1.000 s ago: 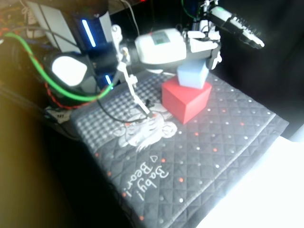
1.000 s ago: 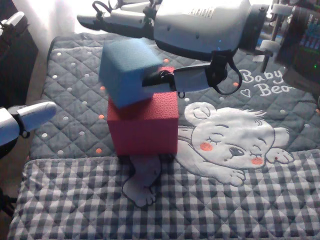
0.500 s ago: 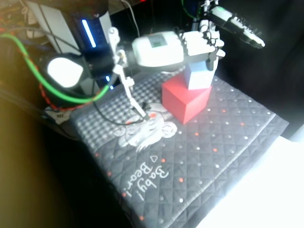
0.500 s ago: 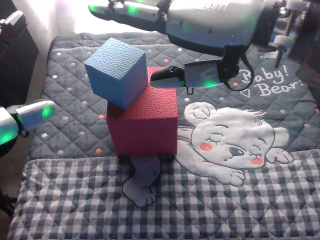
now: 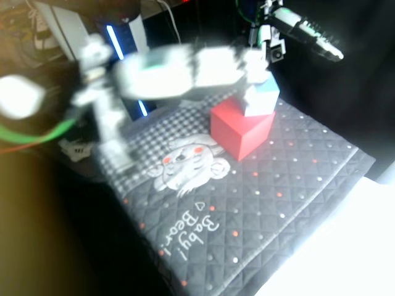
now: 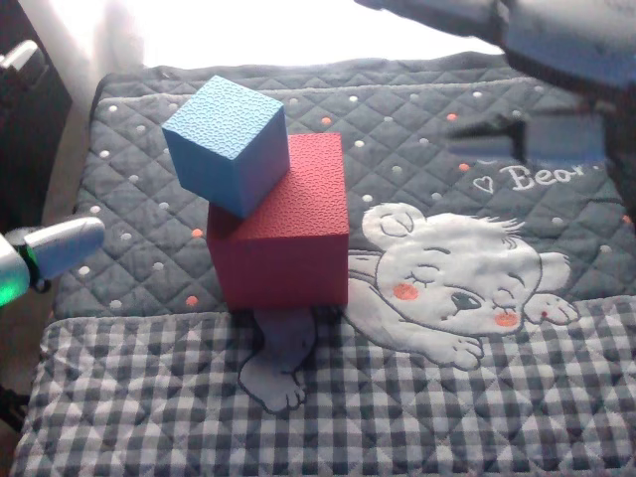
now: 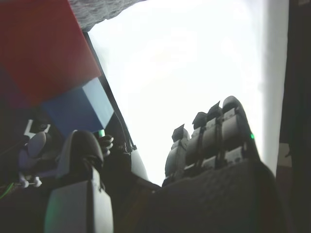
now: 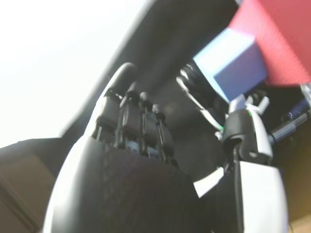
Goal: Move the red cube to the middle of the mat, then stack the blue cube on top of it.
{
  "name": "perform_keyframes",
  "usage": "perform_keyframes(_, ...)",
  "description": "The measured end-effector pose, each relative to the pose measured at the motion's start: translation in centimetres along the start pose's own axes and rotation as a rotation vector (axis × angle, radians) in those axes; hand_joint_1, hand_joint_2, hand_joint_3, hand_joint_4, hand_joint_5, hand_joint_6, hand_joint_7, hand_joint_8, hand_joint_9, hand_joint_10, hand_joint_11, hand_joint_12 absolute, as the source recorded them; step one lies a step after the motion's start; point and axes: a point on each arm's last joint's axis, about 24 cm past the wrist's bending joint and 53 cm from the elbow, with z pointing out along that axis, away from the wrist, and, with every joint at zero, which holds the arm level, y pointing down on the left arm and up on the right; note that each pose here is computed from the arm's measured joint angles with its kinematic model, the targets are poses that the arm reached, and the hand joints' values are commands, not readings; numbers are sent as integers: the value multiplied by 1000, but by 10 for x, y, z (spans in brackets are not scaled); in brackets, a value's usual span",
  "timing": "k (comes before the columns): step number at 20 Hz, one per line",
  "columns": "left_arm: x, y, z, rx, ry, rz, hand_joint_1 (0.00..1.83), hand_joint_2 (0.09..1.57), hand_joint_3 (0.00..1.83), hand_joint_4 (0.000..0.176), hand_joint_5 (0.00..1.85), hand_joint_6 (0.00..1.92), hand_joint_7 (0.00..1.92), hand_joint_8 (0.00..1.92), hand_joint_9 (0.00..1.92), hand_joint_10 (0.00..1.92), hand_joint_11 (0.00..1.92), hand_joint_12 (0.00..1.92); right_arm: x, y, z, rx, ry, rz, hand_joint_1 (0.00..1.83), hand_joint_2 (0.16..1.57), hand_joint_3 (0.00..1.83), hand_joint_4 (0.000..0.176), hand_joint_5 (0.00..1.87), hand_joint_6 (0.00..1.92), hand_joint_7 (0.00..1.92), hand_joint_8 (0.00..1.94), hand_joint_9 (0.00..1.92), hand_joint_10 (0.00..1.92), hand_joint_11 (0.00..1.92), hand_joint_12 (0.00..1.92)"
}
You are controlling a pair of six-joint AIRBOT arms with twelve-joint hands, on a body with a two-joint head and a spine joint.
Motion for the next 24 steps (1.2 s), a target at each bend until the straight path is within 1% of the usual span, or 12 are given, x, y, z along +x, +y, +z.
perform_keyframes(2,-10,-2,0,11,-30,8,542,1014,1,132,0,0,0,0,0,0,0,0,0,-20,-17,73,2,33,517,1229,0,0,0,0,0,0,0,0,0,15)
perform_keyframes(6,-21,3,-6,-11,-65,18,547,1017,2,171,0,0,0,0,0,0,0,0,-7,-54,-64,259,-35,-63,536,1234,0,5,0,0,0,0,0,0,0,0)
perform_keyframes(8,-22,0,-6,1,-67,19,525,1020,3,176,0,0,0,0,0,0,0,0,-9,-63,-86,316,-63,-56,543,1215,0,37,0,0,0,0,0,0,0,0)
perform_keyframes(9,-23,-4,-7,18,-72,18,474,1108,34,142,0,0,0,0,0,0,0,0,-18,-66,-98,336,-102,-59,461,1182,0,75,0,0,0,0,0,0,0,0)
perform_keyframes(11,-24,-4,-7,17,-78,18,473,1187,22,144,0,0,0,0,0,0,0,0,-38,-68,-113,356,-193,-65,469,1210,0,74,0,0,0,0,1,0,0,0)
perform_keyframes(12,-26,-1,-7,5,-87,18,515,1222,25,101,0,0,0,0,0,0,0,0,-50,-64,-121,353,-258,-73,552,1177,8,67,0,0,0,0,0,0,0,964)
perform_keyframes(13,-28,0,-7,1,-96,18,524,1231,24,100,0,0,0,0,0,0,0,0,-55,-59,-124,339,-293,-80,526,1168,8,95,0,0,0,0,2,1,0,1166)
perform_keyframes(14,-30,-1,-7,7,-101,18,492,1230,18,124,0,0,0,0,0,0,0,0,-58,-51,-128,321,-325,-86,537,1204,16,80,0,0,0,0,2,1,0,1243)
perform_keyframes(15,-30,-4,-7,19,-101,18,494,1250,22,113,0,0,0,0,0,0,0,0,-59,-46,-130,308,-341,-93,506,1202,9,92,0,0,0,0,0,0,0,861)
perform_keyframes(16,-29,-7,-7,32,-95,21,460,1273,24,141,0,0,0,0,0,0,0,0,-58,-41,-135,298,-356,-98,534,1248,6,111,0,0,0,0,0,0,0,171)
perform_keyframes(17,-28,-8,-7,38,-91,21,441,1288,21,152,0,0,0,0,0,0,0,0,-57,-40,-138,299,-362,-99,526,1258,5,112,0,0,0,0,0,0,0,33)
perform_keyframes(24,-33,-15,-4,61,-98,35,360,1228,0,176,0,0,0,0,0,0,0,0,-69,-35,-145,284,-415,-120,596,1231,0,112,0,0,0,0,0,0,0,0)
